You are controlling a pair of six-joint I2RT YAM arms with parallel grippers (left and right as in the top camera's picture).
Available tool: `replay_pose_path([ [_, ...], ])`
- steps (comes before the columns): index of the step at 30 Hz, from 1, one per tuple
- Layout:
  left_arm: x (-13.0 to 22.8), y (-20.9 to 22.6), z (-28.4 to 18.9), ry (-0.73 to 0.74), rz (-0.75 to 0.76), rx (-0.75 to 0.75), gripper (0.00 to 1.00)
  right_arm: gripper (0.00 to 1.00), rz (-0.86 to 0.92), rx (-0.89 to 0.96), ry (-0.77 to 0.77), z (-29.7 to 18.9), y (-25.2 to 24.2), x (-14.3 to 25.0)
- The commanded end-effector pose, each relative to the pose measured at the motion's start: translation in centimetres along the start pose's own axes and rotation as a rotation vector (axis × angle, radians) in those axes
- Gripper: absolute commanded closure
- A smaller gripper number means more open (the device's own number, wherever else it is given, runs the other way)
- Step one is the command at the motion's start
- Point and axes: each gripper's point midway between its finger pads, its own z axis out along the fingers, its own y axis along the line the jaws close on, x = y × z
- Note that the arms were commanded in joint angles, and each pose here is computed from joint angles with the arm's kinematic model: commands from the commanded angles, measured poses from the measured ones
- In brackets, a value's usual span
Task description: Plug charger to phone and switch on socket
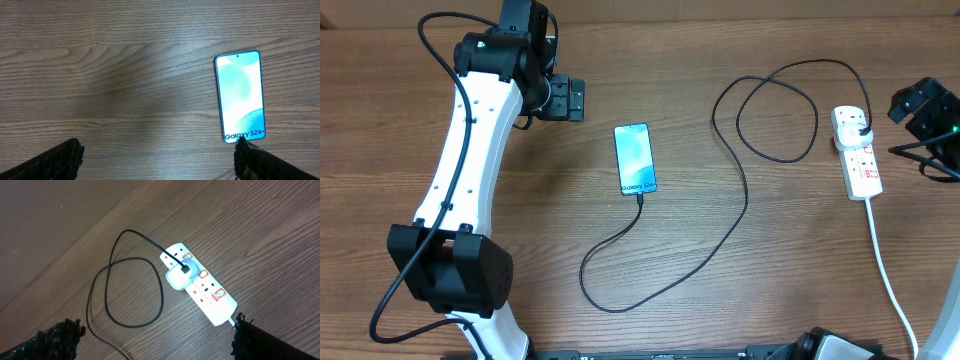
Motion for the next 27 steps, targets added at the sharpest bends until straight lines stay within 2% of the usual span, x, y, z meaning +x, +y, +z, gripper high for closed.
replay_pose_path([
  [1, 0.0, 0.0, 0.3, 0.003, 0.017, -0.006, 0.00, 0.00, 0.003, -0.006, -0.001, 0.0, 0.1, 0.0],
  [14, -1.5, -0.1, -3.5, -0.132, 0.015, 0.009, 0.00, 0.00, 0.003, -0.006, -0.001, 0.0, 0.1, 0.0],
  [21, -1.9, 0.0, -6.9, -0.274, 0.011, 0.019, 0.00, 0.00, 0.003, -0.006, -0.001, 0.0, 0.1, 0.0],
  [27, -0.8, 0.2, -8.0, -0.387, 0.009, 0.033, 0.00, 0.00, 0.003, -0.006, -0.001, 0.0, 0.1, 0.0],
])
